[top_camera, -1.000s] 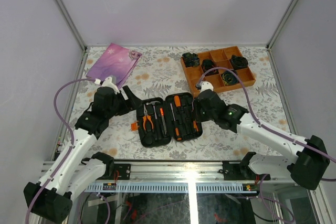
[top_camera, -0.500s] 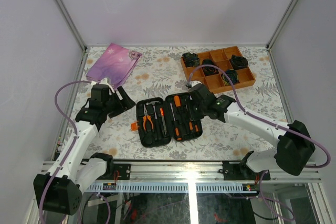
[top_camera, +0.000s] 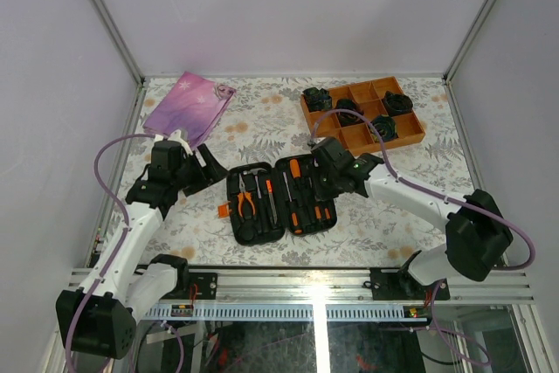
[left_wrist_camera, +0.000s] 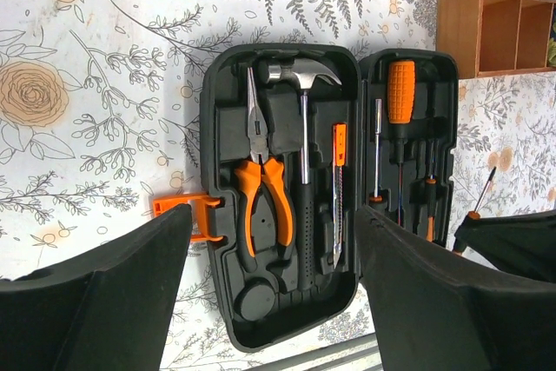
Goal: Sort the tools into containers
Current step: Place the screwdriver in the storage box.
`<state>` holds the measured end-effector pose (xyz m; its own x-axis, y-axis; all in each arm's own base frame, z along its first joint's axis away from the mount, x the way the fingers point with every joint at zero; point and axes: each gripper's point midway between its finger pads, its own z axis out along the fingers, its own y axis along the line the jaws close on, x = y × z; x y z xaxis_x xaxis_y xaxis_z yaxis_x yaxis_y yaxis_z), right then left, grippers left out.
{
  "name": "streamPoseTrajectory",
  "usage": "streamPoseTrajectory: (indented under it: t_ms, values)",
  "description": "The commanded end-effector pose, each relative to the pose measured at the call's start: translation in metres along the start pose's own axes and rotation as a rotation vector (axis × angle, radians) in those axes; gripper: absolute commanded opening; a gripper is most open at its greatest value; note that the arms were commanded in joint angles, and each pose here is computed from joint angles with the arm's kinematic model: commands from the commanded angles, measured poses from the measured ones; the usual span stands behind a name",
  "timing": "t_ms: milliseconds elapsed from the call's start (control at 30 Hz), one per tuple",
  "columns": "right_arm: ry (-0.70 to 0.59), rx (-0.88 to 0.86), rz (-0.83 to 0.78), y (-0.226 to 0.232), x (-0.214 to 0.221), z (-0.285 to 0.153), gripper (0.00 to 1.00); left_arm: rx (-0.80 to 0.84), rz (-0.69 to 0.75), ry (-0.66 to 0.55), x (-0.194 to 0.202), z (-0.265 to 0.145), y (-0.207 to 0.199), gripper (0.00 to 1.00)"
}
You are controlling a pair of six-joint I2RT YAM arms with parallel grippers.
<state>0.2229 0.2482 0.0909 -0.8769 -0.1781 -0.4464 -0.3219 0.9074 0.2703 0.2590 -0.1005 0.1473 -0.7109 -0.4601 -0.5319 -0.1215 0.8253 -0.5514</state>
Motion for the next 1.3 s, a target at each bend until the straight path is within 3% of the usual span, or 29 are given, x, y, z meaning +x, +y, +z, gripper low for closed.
streamPoseTrajectory:
  t_ms: [0,733,1000,1267]
  values:
    - [0.002,-0.034,0.002,0.009,-0.008,-0.001,0.0,0.057,0.024,-0.03,-0.007,0.0,-0.009,0.74]
    - [0.03,0.044,0.005,-0.016,0.014,0.041,0.07,0.083,0.026,-0.031,-0.006,0.0,-0.013,0.74]
    - [0.063,0.08,0.008,-0.023,0.022,0.048,0.14,0.087,0.026,-0.029,-0.006,-0.001,-0.014,0.74]
    - [0.015,0.097,0.002,-0.022,0.007,0.029,0.3,0.088,0.027,-0.021,-0.005,0.001,-0.013,0.74]
